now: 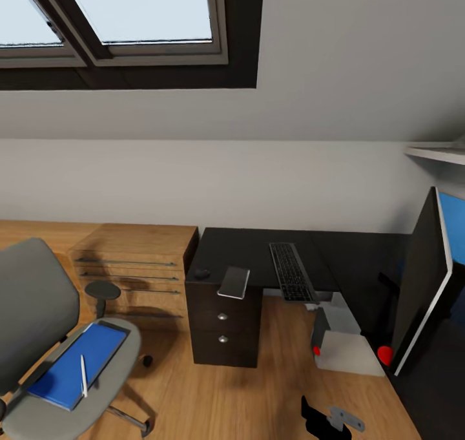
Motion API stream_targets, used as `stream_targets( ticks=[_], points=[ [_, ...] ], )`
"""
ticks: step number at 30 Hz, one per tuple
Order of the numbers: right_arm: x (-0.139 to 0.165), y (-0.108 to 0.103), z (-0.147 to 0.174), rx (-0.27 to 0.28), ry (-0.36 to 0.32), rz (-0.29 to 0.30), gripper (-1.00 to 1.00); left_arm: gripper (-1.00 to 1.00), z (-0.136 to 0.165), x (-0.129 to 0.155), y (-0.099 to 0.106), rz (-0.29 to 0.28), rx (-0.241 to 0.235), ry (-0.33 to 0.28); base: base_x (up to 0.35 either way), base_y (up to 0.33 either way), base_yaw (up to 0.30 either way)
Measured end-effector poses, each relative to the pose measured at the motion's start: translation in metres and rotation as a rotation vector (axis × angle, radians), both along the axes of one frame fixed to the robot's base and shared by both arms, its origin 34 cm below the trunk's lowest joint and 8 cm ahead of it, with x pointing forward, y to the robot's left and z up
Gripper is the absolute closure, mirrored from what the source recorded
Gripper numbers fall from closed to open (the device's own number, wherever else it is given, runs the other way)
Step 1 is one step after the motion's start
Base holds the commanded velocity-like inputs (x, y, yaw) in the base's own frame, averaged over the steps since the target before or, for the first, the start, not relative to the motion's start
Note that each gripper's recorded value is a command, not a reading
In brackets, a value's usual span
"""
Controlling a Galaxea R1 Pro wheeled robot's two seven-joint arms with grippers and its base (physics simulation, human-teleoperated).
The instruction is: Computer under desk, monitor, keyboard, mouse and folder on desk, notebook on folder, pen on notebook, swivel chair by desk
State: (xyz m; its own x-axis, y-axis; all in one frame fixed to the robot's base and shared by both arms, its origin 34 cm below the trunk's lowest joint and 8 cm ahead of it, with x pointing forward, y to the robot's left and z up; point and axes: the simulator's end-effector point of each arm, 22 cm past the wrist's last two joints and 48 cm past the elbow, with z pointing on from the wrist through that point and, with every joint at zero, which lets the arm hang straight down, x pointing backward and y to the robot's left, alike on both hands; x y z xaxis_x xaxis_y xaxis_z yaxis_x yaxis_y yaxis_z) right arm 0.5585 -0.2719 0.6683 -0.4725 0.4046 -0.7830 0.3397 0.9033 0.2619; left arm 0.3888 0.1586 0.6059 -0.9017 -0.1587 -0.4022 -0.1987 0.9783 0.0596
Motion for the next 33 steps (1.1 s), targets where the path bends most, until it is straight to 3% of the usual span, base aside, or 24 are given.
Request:
stream_targets(
  ticks=[11, 22, 33],
  points=[
    [0.000, 0.001, 0.018, 0.002, -0.009, 0.001, -1.00, -1.00, 0.017, 0.001, 0.000, 0.000, 0.000, -0.011, 0.000, 0.000, -0.143],
    [-0.002, 0.001, 0.032, 0.003, -0.009, 0.001, -1.00, -1.00, 0.035, 0.010, 0.004, 0.032, 0.003, -0.081, 0.000, 0.000, -0.021],
    [-0.005, 0.002, 0.044, 0.003, -0.008, 0.000, -1.00, -1.00, 0.044, 0.003, 0.008, 0.038, 0.016, -0.090, 0.000, 0.000, -0.002]
  ],
)
